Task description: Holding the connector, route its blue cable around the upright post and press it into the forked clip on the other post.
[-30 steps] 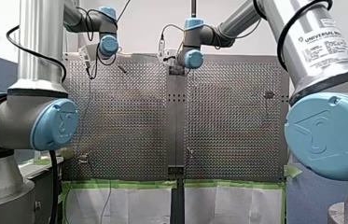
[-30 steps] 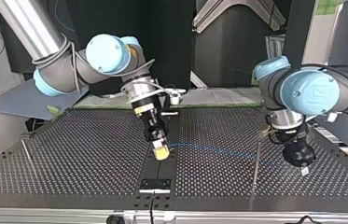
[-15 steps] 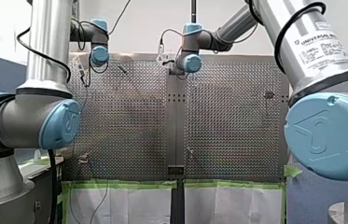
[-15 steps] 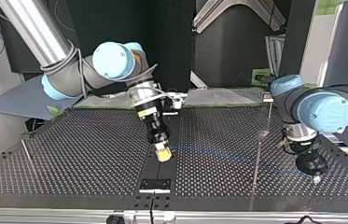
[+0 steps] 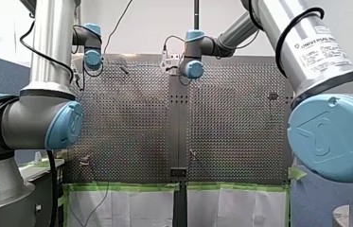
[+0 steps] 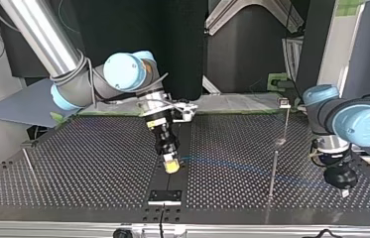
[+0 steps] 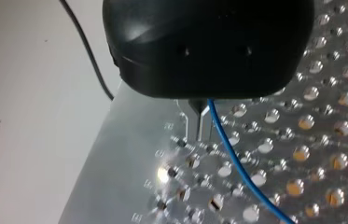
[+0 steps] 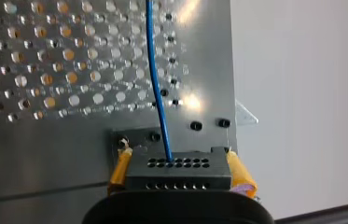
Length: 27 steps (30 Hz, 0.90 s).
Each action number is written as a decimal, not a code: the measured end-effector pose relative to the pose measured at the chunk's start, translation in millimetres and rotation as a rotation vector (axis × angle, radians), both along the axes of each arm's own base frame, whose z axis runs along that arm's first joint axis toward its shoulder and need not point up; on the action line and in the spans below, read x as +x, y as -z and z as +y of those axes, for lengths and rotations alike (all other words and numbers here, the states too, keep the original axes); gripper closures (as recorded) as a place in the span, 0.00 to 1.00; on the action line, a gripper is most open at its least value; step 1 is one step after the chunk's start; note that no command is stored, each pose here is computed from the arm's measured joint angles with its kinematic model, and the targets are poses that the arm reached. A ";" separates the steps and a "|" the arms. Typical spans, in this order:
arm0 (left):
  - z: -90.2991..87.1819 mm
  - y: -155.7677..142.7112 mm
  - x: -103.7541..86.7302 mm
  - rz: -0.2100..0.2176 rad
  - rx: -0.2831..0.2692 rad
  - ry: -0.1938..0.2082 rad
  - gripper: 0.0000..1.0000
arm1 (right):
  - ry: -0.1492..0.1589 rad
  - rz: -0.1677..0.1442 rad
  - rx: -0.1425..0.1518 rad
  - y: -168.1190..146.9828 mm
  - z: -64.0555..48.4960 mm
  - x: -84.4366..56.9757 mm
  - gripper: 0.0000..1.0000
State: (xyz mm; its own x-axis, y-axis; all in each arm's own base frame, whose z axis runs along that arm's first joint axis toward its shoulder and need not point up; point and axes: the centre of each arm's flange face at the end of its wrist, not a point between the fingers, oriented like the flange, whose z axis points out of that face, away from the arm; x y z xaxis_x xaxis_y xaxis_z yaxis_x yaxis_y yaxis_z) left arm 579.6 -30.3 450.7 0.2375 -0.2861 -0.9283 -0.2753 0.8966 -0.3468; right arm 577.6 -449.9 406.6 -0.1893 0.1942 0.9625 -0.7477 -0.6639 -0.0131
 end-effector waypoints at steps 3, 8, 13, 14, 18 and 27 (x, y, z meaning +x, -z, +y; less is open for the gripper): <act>-7.4 1.2 1.0 0.005 0.003 0.038 1.00 | 0.015 -0.001 0.002 0.8 -4.9 -3.6 1.00; -19.2 10.3 5.0 0.027 0.007 0.093 1.00 | 0.035 -0.004 0.004 1.9 -11.0 -8.0 1.00; -29.4 26.9 11.7 0.067 0.018 0.147 1.00 | 0.042 -0.003 0.006 3.4 -13.6 -9.6 1.00; -30.7 28.2 12.3 0.069 0.020 0.156 1.00 | 0.045 -0.003 0.008 3.9 -14.3 -10.2 1.00; -35.2 31.5 13.4 0.076 0.024 0.190 1.00 | 0.053 -0.001 0.011 5.2 -16.1 -11.6 1.00; -46.4 45.5 9.6 0.099 0.025 0.268 1.00 | 0.085 0.032 0.052 25.8 -21.2 -12.8 1.00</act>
